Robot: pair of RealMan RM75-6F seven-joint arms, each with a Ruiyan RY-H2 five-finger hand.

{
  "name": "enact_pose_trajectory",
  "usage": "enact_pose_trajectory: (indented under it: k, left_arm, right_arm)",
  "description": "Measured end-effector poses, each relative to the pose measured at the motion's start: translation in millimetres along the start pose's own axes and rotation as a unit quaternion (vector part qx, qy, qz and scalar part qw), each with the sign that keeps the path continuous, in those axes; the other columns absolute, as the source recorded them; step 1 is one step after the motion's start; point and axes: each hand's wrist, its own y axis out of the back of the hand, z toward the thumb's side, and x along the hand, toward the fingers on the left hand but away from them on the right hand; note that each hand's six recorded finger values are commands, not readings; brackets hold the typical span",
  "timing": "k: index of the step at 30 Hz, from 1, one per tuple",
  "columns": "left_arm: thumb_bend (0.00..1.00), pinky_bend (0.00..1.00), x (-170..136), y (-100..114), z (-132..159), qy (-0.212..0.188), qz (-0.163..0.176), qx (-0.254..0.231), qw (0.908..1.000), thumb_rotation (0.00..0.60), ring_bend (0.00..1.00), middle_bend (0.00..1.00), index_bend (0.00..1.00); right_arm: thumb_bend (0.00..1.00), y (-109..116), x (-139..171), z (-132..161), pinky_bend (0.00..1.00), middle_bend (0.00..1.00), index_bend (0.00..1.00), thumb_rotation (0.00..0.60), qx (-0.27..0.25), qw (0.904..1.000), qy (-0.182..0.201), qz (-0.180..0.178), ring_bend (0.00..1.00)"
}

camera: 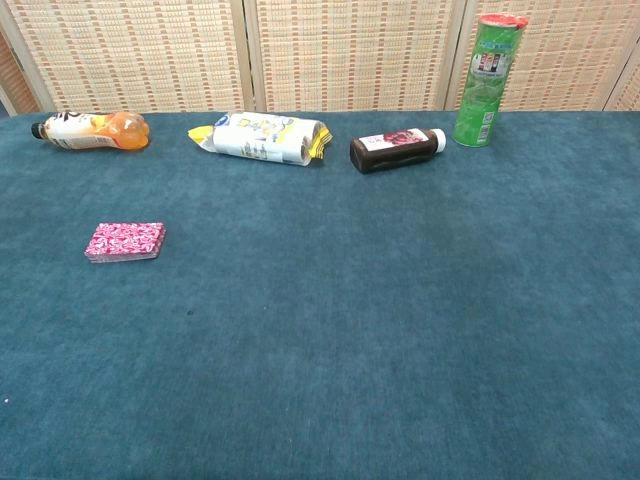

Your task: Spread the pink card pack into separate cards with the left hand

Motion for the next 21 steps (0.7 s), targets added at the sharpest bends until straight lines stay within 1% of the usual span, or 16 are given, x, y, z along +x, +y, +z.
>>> enact_pose_trajectory:
  k: [7,9,11,14,16,19,21]
  left_arm:
    - [0.55,0.68,0.1,-0.2,-0.6,0.001,-0.001,0.004,1.0000,0.600,0.58,0.46,0.43]
    - [0.55,0.68,-0.1,-0.3,-1.4,0.003,-0.001,0.006,1.0000,0.600,0.58,0.45,0.40]
    - [0.53,0.68,-0.1,-1.0,-0.9,0.005,-0.003,0.003,1.0000,0.600,0.58,0.46,0.37]
    - [0.49,0.68,0.1,-3.1,0.2,0.004,-0.012,0.013,0.9998,0.600,0.62,0.55,0.33]
    - [0.46,0.71,-0.3,-5.4,1.3,0.001,-0.021,0.021,0.9996,0.600,0.71,0.64,0.31]
    - [0.43,0.79,-1.0,-6.7,2.6,-0.001,-0.032,0.023,0.9992,0.600,0.83,0.75,0.31]
    - [0.40,0.90,-1.1,-5.8,2.7,0.000,-0.033,0.024,0.9992,0.600,0.93,0.87,0.30]
  right_arm:
    - [0.13,2.0,0.7,-0.2,0.32,0.18,0.16,0.600,-0.006,1.0000,-0.001,-0.006,0.06]
    - [0.14,1.8,1.1,-0.2,0.32,0.18,0.16,0.600,-0.006,1.0000,0.000,-0.006,0.06]
    - [0.14,1.5,1.6,-0.4,0.32,0.18,0.16,0.600,-0.009,1.0000,0.000,-0.003,0.06]
    - [0.14,3.5,-0.8,-1.8,0.32,0.18,0.17,0.600,-0.015,0.9999,-0.002,-0.004,0.06]
    - [0.14,4.0,-2.8,-2.9,0.32,0.18,0.20,0.600,-0.012,0.9999,-0.006,-0.006,0.06]
    - [0.17,2.6,-5.2,-2.8,0.32,0.18,0.26,0.600,-0.005,0.9999,-0.009,-0.005,0.06]
    - [0.22,1.5,-5.2,-1.8,0.33,0.20,0.31,0.600,-0.004,1.0000,-0.006,-0.002,0.07]
